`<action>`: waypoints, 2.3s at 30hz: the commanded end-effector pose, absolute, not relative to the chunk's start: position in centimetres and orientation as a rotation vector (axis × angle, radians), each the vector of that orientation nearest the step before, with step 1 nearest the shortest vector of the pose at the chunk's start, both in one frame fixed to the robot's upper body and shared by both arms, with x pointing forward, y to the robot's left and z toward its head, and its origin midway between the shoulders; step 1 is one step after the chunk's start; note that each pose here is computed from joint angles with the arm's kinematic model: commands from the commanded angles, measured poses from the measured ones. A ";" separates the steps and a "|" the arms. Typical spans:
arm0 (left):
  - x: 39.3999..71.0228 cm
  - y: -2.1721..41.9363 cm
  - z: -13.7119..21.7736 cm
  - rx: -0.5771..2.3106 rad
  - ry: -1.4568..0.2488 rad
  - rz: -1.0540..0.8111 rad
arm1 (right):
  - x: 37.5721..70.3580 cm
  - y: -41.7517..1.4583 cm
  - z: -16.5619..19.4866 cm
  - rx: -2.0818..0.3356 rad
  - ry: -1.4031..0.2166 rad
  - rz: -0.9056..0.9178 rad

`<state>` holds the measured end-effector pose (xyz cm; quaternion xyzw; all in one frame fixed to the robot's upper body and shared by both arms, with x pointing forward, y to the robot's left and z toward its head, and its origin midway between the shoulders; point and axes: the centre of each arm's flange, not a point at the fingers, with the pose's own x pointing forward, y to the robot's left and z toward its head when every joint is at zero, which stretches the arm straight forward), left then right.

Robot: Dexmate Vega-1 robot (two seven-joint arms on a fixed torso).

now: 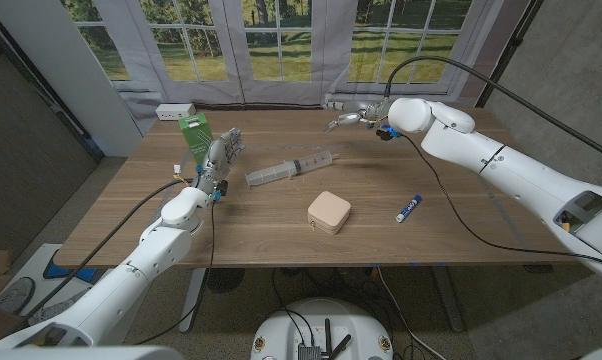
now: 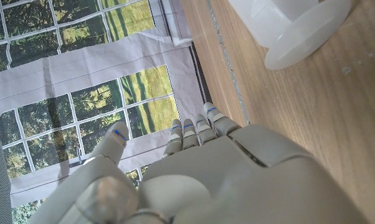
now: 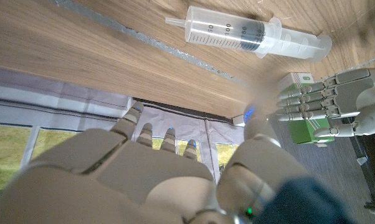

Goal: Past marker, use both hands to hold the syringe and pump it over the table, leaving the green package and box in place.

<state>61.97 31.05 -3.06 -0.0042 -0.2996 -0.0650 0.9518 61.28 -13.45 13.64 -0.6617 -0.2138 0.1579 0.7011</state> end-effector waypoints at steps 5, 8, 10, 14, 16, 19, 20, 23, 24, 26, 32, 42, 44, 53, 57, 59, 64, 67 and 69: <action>62.6 30.7 -3.2 -0.017 -0.597 -0.133 | 62.2 -10.4 15.2 -1.707 -0.342 0.393; 62.7 30.6 -3.2 -0.017 -0.596 -0.132 | 62.4 -10.0 15.3 -1.723 -0.324 0.404; 62.8 30.6 -3.3 -0.017 -0.592 -0.133 | 62.6 -9.6 15.4 -1.751 -0.305 0.410; 62.9 30.6 -3.4 -0.018 -0.586 -0.133 | 62.9 -9.0 15.4 -1.791 -0.271 0.417; 62.9 30.6 -3.4 -0.018 -0.586 -0.133 | 62.9 -8.8 15.4 -1.802 -0.264 0.419; 62.9 30.6 -3.4 -0.020 -0.586 -0.131 | 63.1 -8.1 15.3 -1.836 -0.237 0.431; 62.9 30.6 -3.4 -0.020 -0.586 -0.131 | 63.1 -8.1 15.3 -1.836 -0.236 0.431; 62.9 30.7 -3.5 -0.021 -0.586 -0.129 | 63.3 -7.4 15.0 -1.866 -0.216 0.441; 62.9 30.7 -3.5 -0.021 -0.586 -0.128 | 63.3 -7.4 15.0 -1.867 -0.216 0.441; 62.8 30.7 -3.6 -0.021 -0.586 -0.120 | 63.6 -6.8 14.8 -1.890 -0.202 0.446; 62.7 30.9 -3.7 -0.021 -0.582 -0.117 | 64.1 -5.8 14.5 -1.920 -0.179 0.468; 62.8 30.9 -4.0 -0.028 -0.579 -0.122 | 64.9 -4.6 13.9 -1.961 -0.152 0.484; 62.8 30.9 -4.1 -0.030 -0.580 -0.121 | 65.1 -4.4 13.7 -1.975 -0.145 0.484; 62.6 31.1 -4.1 -0.023 -0.582 -0.114 | 65.8 -3.7 13.1 -1.999 -0.134 0.494; 62.3 31.3 -4.2 -0.020 -0.584 -0.105 | 66.1 -3.3 12.7 -2.005 -0.136 0.500; 62.2 31.4 -4.3 -0.020 -0.585 -0.103 | 66.2 -3.2 12.6 -2.004 -0.138 0.499; 61.8 31.6 -4.5 -0.022 -0.584 -0.096 | 66.4 -2.6 12.1 -2.013 -0.139 0.503; 61.7 31.6 -4.7 -0.026 -0.582 -0.094 | 66.6 -2.2 11.7 -2.021 -0.134 0.506; 61.6 31.5 -5.0 -0.028 -0.579 -0.095 | 66.7 -2.0 11.4 -2.028 -0.133 0.505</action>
